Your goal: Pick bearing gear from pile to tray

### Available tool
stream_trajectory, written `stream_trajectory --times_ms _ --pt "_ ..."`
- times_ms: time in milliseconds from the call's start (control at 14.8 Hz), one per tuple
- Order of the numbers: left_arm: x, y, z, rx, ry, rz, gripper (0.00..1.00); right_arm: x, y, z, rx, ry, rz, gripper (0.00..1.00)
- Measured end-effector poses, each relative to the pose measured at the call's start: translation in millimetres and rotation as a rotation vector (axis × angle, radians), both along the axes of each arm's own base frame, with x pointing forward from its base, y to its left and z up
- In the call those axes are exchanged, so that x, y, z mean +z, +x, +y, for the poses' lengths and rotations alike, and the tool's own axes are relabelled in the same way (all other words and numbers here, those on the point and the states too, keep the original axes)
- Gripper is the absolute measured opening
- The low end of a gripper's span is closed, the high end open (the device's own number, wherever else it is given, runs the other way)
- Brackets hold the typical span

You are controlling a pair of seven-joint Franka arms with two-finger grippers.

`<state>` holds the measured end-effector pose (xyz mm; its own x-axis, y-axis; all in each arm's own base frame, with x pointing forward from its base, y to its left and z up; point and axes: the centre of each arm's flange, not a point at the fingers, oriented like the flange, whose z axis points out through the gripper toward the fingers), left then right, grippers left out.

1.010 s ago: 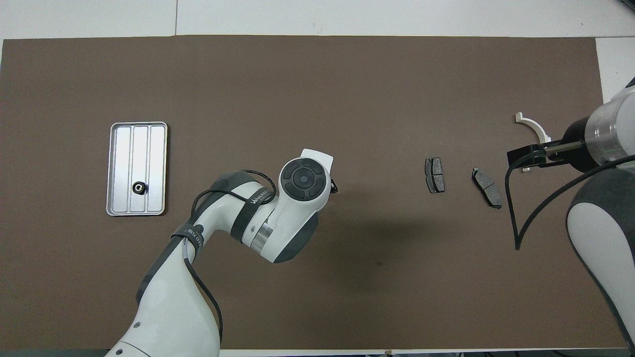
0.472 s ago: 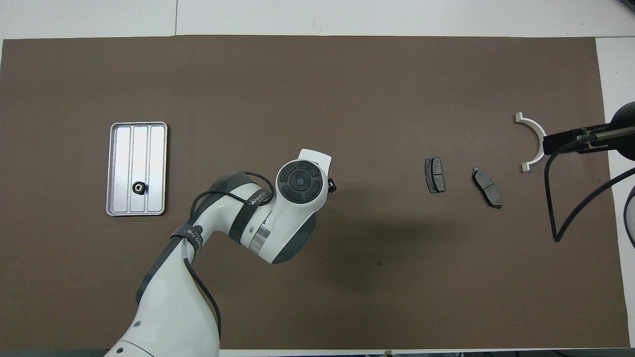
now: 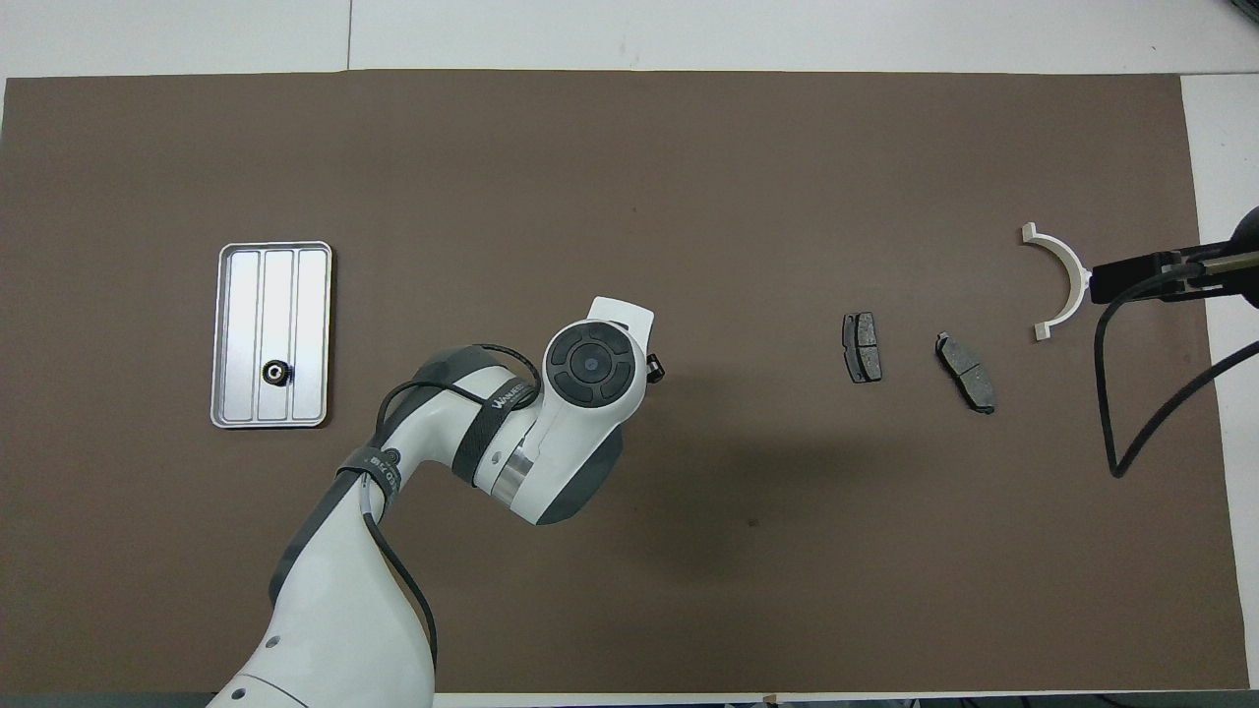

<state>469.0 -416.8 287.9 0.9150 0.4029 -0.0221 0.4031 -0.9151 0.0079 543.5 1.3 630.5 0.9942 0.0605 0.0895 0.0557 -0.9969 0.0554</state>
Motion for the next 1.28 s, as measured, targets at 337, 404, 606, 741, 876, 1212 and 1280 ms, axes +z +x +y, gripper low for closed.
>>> stream_trajectory --times_ms 337,404,606,741,876,1212,1280 --pt "5 0 0 0.002 -0.006 -0.006 0.51 -5 -5.7 2 -0.004 0.026 0.056 1.00" --pt "6 0 1 0.003 -0.006 -0.006 0.43 -6 -7.2 2 -0.005 0.034 0.069 1.00" --pt "7 1 2 0.007 -0.006 -0.006 0.24 -6 -8.5 4 -0.006 0.051 0.079 1.00" --pt "7 1 3 0.014 -0.003 -0.002 0.24 -7 -9.9 3 -0.006 0.053 0.090 1.00" --pt "8 2 9 0.024 0.025 0.029 0.24 -6 -11.3 3 -0.007 0.054 0.094 1.00" --pt "39 52 78 0.097 0.036 0.054 0.24 -4 -12.0 3 -0.007 0.054 0.094 1.00" --pt "50 64 102 0.093 0.030 0.056 0.24 -4 -12.0 3 -0.007 0.054 0.094 1.00"
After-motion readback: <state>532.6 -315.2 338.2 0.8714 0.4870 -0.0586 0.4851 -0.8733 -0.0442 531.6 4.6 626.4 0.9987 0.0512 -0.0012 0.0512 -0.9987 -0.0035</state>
